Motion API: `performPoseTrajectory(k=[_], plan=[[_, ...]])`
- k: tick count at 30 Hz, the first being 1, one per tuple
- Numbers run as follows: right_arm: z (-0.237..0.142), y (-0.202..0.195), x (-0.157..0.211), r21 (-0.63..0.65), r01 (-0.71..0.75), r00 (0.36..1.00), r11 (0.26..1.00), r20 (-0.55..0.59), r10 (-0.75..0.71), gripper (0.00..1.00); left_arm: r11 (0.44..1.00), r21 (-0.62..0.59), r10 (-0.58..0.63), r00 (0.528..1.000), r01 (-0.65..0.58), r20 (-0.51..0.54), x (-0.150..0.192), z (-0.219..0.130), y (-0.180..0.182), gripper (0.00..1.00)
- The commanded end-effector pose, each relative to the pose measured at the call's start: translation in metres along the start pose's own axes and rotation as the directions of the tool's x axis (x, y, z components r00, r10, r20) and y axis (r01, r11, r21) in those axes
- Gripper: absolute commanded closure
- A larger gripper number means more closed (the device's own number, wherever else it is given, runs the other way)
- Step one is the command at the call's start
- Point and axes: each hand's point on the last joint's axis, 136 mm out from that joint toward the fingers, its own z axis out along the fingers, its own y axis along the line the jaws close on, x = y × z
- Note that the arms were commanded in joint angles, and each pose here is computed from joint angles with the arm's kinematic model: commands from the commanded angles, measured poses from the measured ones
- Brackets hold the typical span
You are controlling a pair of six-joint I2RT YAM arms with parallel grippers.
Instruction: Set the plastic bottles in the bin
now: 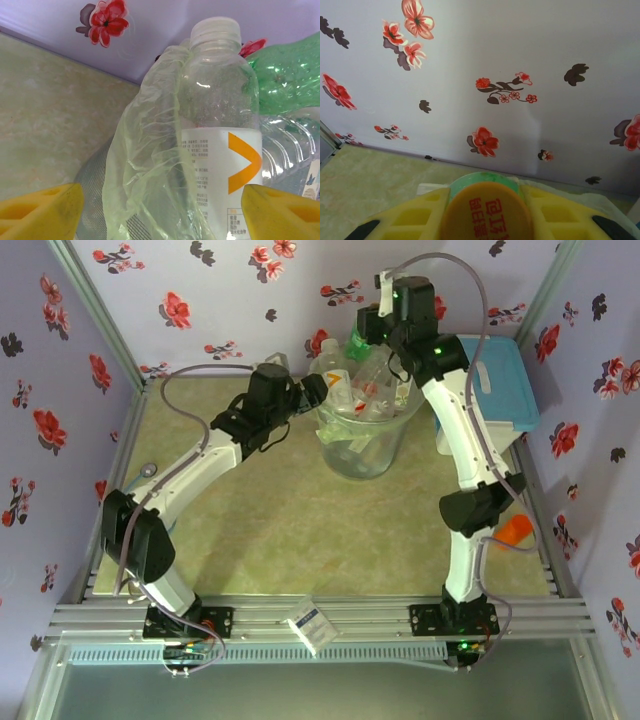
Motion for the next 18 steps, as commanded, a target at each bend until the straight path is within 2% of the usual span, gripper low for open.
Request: performPoseTrajectory(k=[1, 9, 18], plan=[[0.004, -0.005, 0.02, 0.013, 0.047, 0.994, 0.999, -0.099, -0.045, 0.8, 0.998, -0.001, 0.06, 0.998, -0.06, -0.018, 0.0, 0.003, -0.005, 0.19], [0.019, -0.012, 0.045, 0.036, 0.088, 0.98, 0.996, -0.18, -0.08, 0.79, 0.998, -0.018, 0.065, 0.997, -0.065, -0.032, 0.004, 0.012, 0.001, 0.2], [0.052, -0.012, 0.072, 0.027, 0.075, 0.974, 0.997, -0.218, -0.067, 0.81, 0.998, -0.025, 0.064, 0.997, -0.065, -0.036, 0.006, 0.017, 0.003, 0.21]])
